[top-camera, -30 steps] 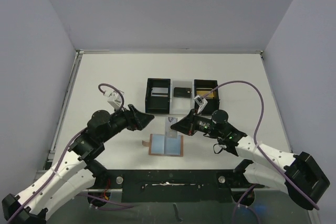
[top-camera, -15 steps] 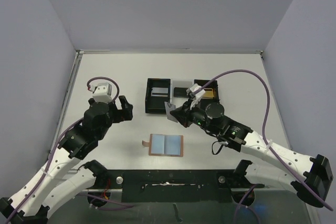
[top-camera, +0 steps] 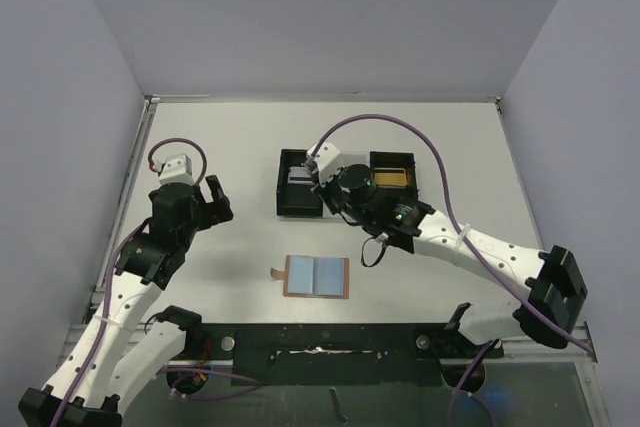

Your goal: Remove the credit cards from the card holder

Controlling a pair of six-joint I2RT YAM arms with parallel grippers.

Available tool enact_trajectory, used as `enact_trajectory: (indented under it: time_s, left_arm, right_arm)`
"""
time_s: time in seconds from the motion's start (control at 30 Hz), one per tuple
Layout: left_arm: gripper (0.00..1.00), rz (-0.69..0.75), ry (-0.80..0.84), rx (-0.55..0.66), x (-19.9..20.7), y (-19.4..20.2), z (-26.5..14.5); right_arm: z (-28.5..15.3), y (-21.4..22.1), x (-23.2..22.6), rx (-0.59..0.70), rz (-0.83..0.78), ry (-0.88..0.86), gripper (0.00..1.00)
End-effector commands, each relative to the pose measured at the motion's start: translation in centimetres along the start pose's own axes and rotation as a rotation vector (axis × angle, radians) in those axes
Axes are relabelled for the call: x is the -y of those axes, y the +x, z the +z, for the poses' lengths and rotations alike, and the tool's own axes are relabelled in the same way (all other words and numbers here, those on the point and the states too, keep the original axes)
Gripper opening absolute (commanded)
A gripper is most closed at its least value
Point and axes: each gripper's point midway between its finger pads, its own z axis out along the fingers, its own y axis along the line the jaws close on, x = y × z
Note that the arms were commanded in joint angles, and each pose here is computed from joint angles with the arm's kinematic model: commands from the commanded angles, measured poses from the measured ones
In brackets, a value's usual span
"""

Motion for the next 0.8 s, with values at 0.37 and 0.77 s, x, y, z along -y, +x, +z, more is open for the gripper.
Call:
enact_trajectory:
  time_s: [0.37, 0.77]
  left_arm:
    - [0.91, -0.003, 0.046, 0.053, 0.5, -1.7, 0.2]
    - [0.91, -0.018, 0.004, 0.073, -0.3, -2.2, -0.1]
  right_arm:
    - [9.4, -1.3, 1.2, -0.187, -0.298, 0.120, 0.00]
    - [14.3, 0.9, 1.0, -0.245, -0.471, 0.097, 0.00]
